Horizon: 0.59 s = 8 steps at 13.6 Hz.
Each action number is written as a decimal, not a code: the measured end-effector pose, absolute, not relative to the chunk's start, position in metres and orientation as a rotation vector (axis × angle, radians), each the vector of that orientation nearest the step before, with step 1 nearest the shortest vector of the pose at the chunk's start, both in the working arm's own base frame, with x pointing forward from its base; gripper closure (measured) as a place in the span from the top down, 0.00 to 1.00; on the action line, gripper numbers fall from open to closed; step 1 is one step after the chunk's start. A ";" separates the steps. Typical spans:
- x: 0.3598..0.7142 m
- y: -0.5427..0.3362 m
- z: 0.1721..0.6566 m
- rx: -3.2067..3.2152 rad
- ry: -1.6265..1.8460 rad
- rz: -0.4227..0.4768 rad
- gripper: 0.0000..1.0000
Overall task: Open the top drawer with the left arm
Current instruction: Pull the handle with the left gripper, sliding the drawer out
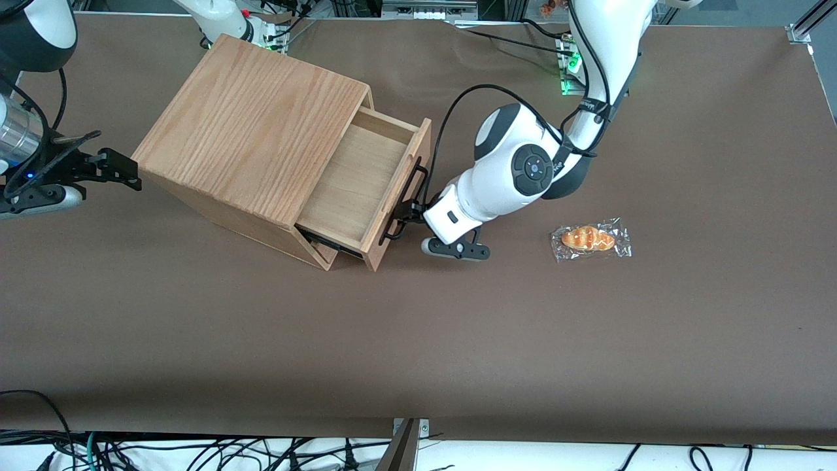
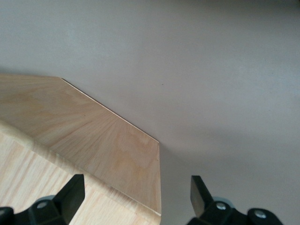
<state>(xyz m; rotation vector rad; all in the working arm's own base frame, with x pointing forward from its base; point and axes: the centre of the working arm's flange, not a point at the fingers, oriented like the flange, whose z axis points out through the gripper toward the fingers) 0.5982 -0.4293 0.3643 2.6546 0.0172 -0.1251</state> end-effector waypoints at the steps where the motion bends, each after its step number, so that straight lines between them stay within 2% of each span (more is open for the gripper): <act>1: 0.600 -0.426 0.364 2.655 0.023 -0.126 1.00; 8: 0.607 -0.415 0.364 2.656 0.041 -0.124 1.00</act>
